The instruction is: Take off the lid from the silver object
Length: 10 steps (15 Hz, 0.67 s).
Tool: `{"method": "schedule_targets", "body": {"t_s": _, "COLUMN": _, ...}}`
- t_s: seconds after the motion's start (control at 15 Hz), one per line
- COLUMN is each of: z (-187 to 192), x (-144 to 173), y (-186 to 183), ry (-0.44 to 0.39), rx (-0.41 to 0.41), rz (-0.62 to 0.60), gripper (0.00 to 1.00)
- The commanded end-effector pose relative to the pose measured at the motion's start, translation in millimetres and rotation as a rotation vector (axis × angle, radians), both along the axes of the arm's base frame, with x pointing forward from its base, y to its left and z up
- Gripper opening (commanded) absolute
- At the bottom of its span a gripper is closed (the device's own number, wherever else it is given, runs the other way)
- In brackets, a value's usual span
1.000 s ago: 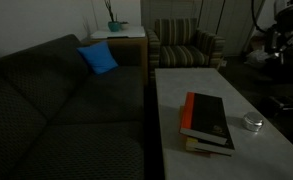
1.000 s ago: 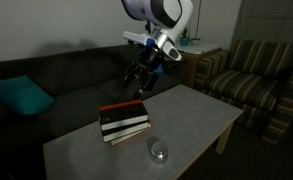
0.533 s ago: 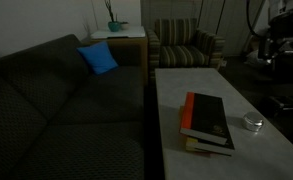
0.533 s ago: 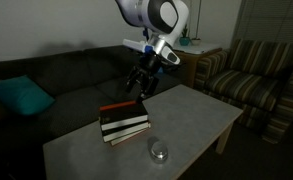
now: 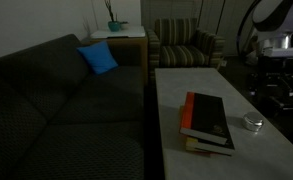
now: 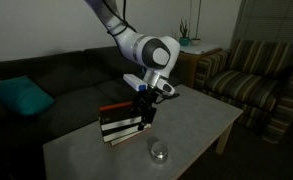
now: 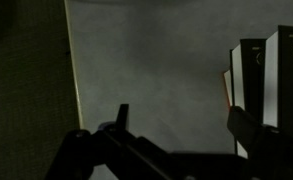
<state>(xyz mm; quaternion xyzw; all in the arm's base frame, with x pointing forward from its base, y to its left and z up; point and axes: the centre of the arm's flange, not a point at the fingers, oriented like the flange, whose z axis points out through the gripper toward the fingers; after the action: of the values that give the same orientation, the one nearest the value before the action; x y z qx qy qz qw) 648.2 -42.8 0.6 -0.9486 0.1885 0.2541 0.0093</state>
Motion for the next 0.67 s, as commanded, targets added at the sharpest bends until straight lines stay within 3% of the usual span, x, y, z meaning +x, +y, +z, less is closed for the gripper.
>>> {"method": "schedule_targets", "body": {"t_s": 0.0, "z": -43.5, "x": 6.1, "y": -12.4, "ry": 0.003, "rx": -0.035, "rz": -0.031, "gripper": 1.00}}
{"method": "schedule_targets", "body": {"t_s": 0.07, "z": -52.1, "x": 3.4, "y": -14.6, "ry": 0.029, "rx": -0.024, "rz": -0.032, "gripper": 1.00}}
{"method": "schedule_targets", "body": {"t_s": 0.13, "z": -34.2, "x": -7.5, "y": -6.6, "ry": 0.017, "rx": -0.021, "rz": -0.020, "gripper": 1.00}}
{"method": "schedule_targets", "body": {"t_s": 0.4, "z": -52.9, "x": -10.2, "y": -10.1, "ry": 0.027, "rx": -0.022, "rz": -0.023, "gripper": 1.00}}
{"method": "schedule_targets", "body": {"t_s": 0.6, "z": -57.1, "x": -4.5, "y": -12.3, "ry": -0.046, "rx": -0.027, "rz": -0.012, "gripper": 1.00}}
